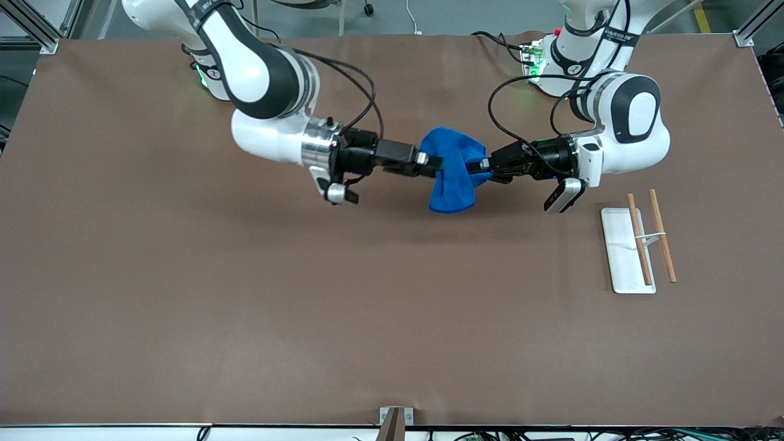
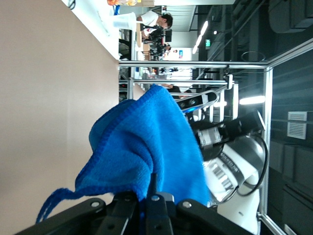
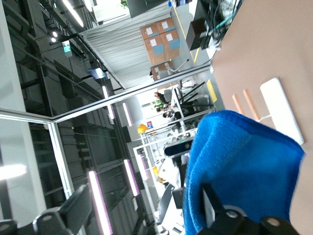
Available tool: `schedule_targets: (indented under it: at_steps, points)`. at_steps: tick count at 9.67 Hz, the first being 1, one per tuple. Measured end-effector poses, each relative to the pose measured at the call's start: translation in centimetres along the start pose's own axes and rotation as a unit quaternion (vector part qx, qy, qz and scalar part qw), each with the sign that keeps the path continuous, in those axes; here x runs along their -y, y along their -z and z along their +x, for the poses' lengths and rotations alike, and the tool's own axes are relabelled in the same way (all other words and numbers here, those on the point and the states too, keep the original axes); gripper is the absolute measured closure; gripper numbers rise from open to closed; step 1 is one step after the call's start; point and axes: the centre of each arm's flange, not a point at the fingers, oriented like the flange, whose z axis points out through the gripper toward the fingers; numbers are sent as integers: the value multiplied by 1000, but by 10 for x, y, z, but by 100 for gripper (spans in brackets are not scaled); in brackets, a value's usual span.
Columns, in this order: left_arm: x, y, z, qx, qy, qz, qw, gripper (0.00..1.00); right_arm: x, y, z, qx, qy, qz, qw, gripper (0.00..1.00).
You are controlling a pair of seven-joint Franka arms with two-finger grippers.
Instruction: Right arm passes towel to left arm to hang
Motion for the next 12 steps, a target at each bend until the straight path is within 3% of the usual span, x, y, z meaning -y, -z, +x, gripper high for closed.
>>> schedule_targets:
  at_steps: [2,4,6,8,10,11,12]
  points:
    - [7,19,5,23,-14,56,998,97,-4,35,40,-2,52,-54,997,0]
    - [1,58,26,39,-16,128,991,97,-16,77,78,20,100,-126,987,0]
    - [-12,117,54,50,-40,237,970,97,-36,125,119,42,129,-201,970,0]
    - [-35,204,83,36,-64,359,930,97,-49,197,158,78,143,-279,946,0]
    - [-58,267,101,31,-79,468,879,97,-57,294,191,95,136,-355,920,0]
    - [-65,287,110,34,-82,517,851,97,-59,333,200,98,134,-400,902,0]
    - [-67,312,117,33,-80,555,828,97,-55,364,205,99,140,-448,877,0]
